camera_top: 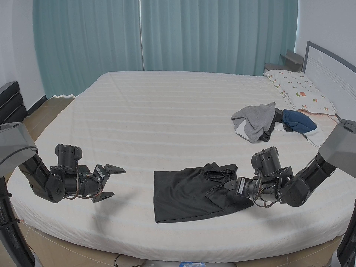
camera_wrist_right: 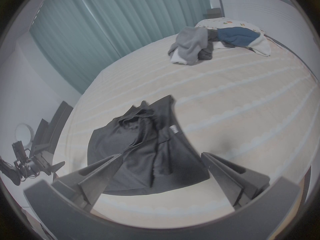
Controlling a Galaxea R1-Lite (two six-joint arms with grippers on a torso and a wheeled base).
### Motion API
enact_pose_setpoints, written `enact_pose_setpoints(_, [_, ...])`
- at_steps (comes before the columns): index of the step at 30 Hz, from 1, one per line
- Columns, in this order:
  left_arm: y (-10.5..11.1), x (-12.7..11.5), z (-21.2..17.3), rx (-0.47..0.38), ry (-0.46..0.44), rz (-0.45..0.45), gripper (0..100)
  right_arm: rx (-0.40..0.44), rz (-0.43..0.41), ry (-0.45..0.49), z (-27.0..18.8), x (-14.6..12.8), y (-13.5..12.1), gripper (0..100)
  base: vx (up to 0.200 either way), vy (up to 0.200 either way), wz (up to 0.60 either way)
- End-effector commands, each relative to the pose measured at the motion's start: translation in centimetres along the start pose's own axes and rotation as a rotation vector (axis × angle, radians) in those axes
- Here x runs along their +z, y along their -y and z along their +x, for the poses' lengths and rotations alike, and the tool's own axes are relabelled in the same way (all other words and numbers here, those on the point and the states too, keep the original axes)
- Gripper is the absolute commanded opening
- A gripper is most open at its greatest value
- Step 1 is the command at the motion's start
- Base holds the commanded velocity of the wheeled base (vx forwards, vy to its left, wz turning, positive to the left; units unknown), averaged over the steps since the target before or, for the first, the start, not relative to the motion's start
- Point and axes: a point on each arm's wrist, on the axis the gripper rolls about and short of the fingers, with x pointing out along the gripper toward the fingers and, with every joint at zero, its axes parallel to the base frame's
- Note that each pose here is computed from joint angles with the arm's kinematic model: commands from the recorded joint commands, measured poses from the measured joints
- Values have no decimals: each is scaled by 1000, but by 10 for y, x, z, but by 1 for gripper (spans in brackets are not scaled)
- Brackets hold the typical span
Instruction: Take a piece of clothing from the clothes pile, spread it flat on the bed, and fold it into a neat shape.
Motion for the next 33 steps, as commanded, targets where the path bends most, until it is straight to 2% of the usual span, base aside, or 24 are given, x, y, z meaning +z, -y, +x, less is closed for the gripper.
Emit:
enact_pose_setpoints(1, [-4,-3,2,13,-11,-6,100,-8,-34,-39,13,-13,-9,100,0,0,0])
enact_pose_setpoints(5, [-4,-3,2,14,-10,-4,100,-89,-69,-43,27,-18,-10,100,0,0,0])
enact_pose_setpoints(8, [-4,-4,3,13,-11,-2,100,-101,-73,-38,29,-18,-11,100,0,0,0])
enact_pose_setpoints(11, [-4,-3,2,13,-11,0,100,-151,-107,-28,35,-19,-9,100,0,0,0])
enact_pose_setpoints(16, [-4,-3,2,14,-12,1,100,-236,-127,1,39,-14,5,100,0,0,0])
enact_pose_setpoints(21, [-4,-3,2,13,-11,0,100,-276,-106,1,39,-9,20,100,0,0,0])
enact_pose_setpoints(29, [-4,-3,2,13,-11,-1,100,-348,-16,30,13,14,63,100,0,0,0])
enact_pose_setpoints(33, [-4,-3,2,13,-11,-1,100,-374,18,8,4,16,86,100,0,0,0])
